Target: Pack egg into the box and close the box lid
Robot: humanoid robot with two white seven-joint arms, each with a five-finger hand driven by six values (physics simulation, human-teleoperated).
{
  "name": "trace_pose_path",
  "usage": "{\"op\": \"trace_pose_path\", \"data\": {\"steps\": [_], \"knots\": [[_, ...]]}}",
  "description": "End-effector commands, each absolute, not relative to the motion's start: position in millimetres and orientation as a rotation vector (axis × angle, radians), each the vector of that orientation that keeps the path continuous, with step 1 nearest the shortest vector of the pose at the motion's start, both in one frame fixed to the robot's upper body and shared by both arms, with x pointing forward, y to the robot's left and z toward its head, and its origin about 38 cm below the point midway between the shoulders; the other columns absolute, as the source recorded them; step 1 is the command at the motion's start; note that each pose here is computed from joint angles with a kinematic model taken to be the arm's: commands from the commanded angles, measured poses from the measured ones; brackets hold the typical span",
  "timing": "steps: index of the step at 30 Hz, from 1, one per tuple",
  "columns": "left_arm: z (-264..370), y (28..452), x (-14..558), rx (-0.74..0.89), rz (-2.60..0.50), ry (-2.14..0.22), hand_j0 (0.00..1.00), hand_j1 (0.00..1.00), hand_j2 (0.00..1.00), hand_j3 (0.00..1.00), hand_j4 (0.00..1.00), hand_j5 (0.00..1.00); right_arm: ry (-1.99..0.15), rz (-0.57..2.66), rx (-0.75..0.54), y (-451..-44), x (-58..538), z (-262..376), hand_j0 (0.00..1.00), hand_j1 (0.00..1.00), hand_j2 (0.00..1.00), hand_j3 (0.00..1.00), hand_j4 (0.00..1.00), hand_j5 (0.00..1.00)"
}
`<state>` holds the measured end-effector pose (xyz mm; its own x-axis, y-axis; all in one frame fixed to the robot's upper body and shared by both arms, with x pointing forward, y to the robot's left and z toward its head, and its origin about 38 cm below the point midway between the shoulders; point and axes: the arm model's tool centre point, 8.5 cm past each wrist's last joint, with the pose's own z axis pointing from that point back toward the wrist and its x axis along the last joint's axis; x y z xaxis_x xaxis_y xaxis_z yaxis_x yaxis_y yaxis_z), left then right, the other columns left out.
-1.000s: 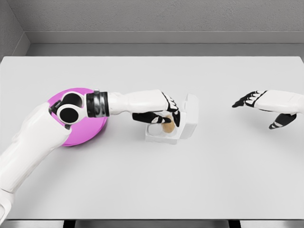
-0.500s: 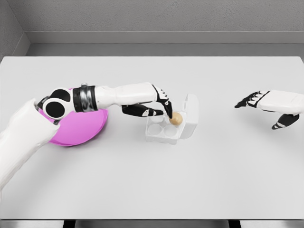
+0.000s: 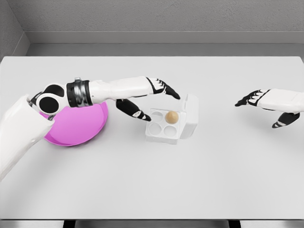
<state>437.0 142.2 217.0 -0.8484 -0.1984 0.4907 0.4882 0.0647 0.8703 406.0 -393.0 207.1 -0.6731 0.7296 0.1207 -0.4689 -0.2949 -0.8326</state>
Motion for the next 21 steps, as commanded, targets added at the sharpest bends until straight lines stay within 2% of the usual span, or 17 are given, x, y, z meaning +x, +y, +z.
{"op": "trace_pose_path", "data": {"steps": [1, 3, 6, 8, 11, 21], "knots": [[218.1, 146.0, 437.5, -0.288, -1.824, -1.857, 0.97, 0.97, 0.97, 0.97, 0.97, 0.97, -1.175, 2.02, -0.358, -391.6, 405.7, 206.5, 1.0, 1.0, 1.0, 1.0, 1.0, 1.0], [219.3, 153.6, 437.1, -0.291, -1.812, -1.854, 0.99, 0.99, 0.99, 0.99, 0.99, 0.99, -1.176, 2.021, -0.355, -391.0, 405.5, 206.3, 1.0, 1.0, 1.0, 1.0, 1.0, 1.0], [240.0, 199.3, 427.0, -0.271, -1.79, -1.849, 1.0, 1.0, 1.0, 1.0, 1.0, 1.0, -1.183, 2.024, -0.346, -387.5, 404.4, 204.5, 1.0, 1.0, 1.0, 1.0, 1.0, 1.0], [250.9, 242.4, 425.2, -0.167, -1.805, -1.79, 1.0, 1.0, 1.0, 1.0, 1.0, 1.0, -1.212, 2.061, -0.332, -373.8, 400.1, 208.1, 1.0, 1.0, 1.0, 1.0, 1.0, 1.0], [256.7, 285.5, 422.2, -0.062, -1.819, -1.699, 1.0, 1.0, 1.0, 1.0, 1.0, 1.0, -1.227, 2.082, -0.308, -364.1, 395.9, 205.8, 1.0, 1.0, 1.0, 1.0, 1.0, 1.0], [236.7, 287.7, 417.3, -0.09, -1.811, -1.655, 1.0, 1.0, 1.0, 1.0, 1.0, 1.0, -1.312, 2.078, -0.161, -319.8, 387.3, 172.2, 1.0, 1.0, 1.0, 1.0, 1.0, 1.0]]}}
